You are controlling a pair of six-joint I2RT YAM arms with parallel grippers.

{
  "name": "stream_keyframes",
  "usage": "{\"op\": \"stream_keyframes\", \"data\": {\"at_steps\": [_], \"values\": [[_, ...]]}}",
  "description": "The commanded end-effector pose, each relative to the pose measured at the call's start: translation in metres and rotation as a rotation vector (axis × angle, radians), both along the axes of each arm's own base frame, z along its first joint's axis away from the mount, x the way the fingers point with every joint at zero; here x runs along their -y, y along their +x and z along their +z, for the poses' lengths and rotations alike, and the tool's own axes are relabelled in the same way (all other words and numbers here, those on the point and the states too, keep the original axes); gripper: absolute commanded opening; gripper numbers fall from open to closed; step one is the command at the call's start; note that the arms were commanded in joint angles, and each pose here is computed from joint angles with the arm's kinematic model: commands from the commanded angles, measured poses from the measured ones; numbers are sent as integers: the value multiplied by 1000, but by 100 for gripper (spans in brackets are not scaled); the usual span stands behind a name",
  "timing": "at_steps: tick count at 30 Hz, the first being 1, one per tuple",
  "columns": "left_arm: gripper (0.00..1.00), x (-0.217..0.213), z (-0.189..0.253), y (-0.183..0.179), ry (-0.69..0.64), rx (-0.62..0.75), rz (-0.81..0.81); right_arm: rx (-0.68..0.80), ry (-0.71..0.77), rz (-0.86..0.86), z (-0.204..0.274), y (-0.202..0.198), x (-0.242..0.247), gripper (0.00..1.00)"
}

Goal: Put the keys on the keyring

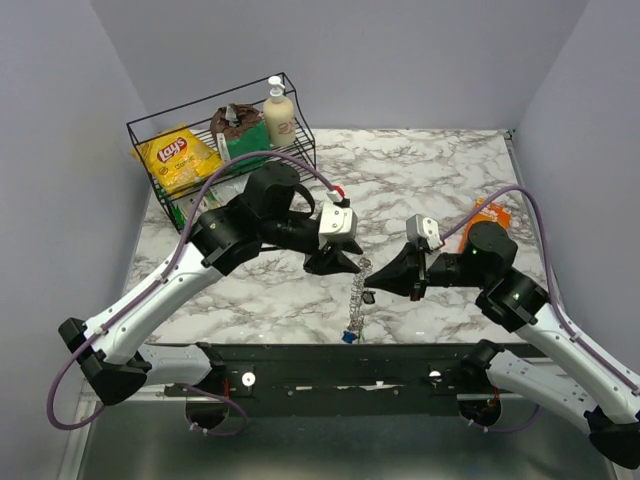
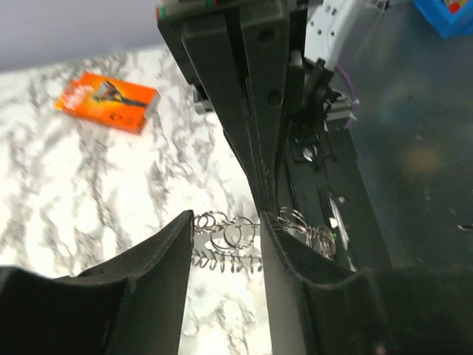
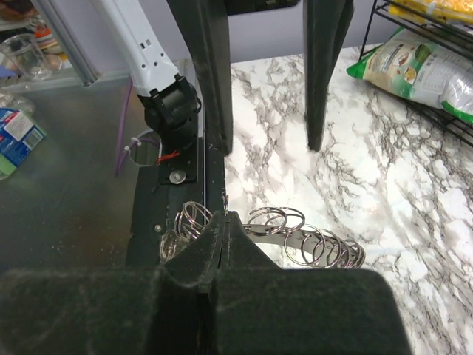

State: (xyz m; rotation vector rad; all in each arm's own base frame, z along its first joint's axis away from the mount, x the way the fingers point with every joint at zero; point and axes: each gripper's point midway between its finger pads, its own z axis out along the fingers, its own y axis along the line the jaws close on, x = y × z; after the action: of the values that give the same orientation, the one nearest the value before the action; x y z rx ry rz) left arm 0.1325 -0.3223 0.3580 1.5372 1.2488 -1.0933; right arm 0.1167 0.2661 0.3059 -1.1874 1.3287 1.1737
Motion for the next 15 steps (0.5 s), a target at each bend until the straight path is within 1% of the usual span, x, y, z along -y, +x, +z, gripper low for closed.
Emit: {"op": "stream_keyframes", "data": {"at_steps": [1, 2, 4, 6, 9, 15], "values": [[42, -10, -23, -15, 118, -84, -58, 39, 13, -22, 14, 4, 1, 1], [42, -9, -24, -16, 120, -88, -69, 36, 11, -25, 13, 4, 1, 1], [36, -8, -27, -15, 136, -94, -75, 33, 8, -31, 12, 6, 1, 1], [35, -7, -34, -13, 163, -111, -76, 36, 7, -32, 12, 7, 1, 1], [31, -5, -39, -14, 187, -134, -94, 34, 3, -37, 11, 8, 0, 1], [31, -3, -39, -14, 186, -134, -106, 30, -2, -43, 8, 11, -1, 1]]}}
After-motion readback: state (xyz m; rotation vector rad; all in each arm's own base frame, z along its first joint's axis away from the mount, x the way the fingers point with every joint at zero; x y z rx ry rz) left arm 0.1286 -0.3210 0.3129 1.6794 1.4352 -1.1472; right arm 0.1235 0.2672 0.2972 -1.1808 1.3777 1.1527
